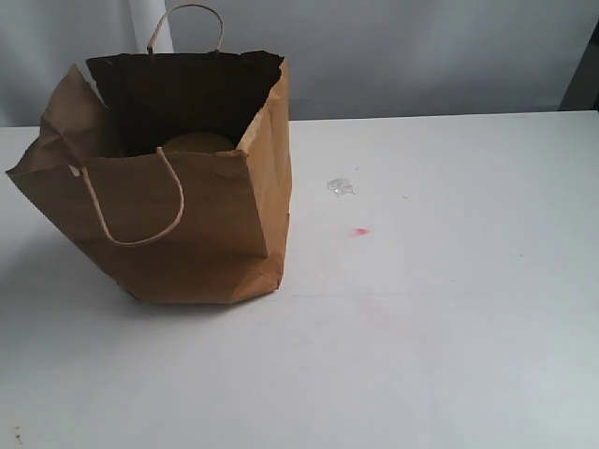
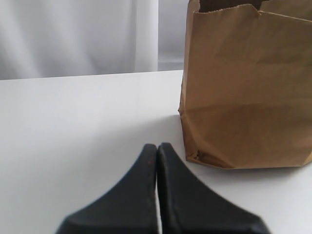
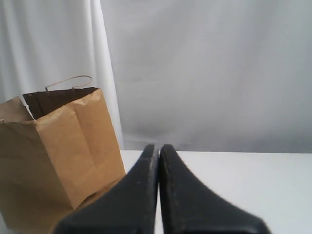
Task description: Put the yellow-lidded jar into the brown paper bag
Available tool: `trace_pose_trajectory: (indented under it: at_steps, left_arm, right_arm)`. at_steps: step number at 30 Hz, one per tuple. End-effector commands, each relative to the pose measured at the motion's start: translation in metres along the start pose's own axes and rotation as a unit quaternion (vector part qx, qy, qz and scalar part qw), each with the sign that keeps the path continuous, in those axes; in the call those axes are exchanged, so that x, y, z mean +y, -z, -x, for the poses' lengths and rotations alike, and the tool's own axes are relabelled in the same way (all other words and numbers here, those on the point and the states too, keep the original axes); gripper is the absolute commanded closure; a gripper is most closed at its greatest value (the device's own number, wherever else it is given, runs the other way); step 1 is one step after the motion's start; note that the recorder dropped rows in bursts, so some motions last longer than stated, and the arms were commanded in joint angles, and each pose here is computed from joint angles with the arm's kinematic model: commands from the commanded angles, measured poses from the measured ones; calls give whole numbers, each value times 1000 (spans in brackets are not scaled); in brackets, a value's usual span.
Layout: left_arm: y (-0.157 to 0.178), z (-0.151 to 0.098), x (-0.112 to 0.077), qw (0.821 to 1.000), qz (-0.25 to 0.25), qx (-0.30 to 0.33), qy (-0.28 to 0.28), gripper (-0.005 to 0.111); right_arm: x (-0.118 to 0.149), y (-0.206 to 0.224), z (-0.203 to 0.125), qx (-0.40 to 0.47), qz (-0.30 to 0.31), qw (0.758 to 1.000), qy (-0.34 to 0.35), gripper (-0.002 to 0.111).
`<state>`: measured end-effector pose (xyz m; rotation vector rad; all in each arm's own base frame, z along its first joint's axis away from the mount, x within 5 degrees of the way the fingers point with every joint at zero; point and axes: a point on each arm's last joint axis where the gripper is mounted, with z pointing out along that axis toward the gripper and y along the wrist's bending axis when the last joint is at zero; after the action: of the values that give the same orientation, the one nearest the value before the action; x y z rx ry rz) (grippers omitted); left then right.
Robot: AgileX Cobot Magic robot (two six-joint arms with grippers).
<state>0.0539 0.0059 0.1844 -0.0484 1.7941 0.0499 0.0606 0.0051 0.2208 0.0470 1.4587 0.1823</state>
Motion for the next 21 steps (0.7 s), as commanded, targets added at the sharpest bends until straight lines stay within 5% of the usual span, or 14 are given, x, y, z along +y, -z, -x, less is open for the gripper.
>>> trace_pose_trajectory:
  at_steps: [1, 21]
  left_arm:
    - [0, 1, -1, 1000, -4, -4, 3, 106]
    - [0, 1, -1, 1000, -4, -4, 3, 106]
  right_arm:
    - [-1, 1, -5, 7, -2, 1000, 13, 108]
    - [-1, 1, -7, 20, -6, 1000, 13, 108]
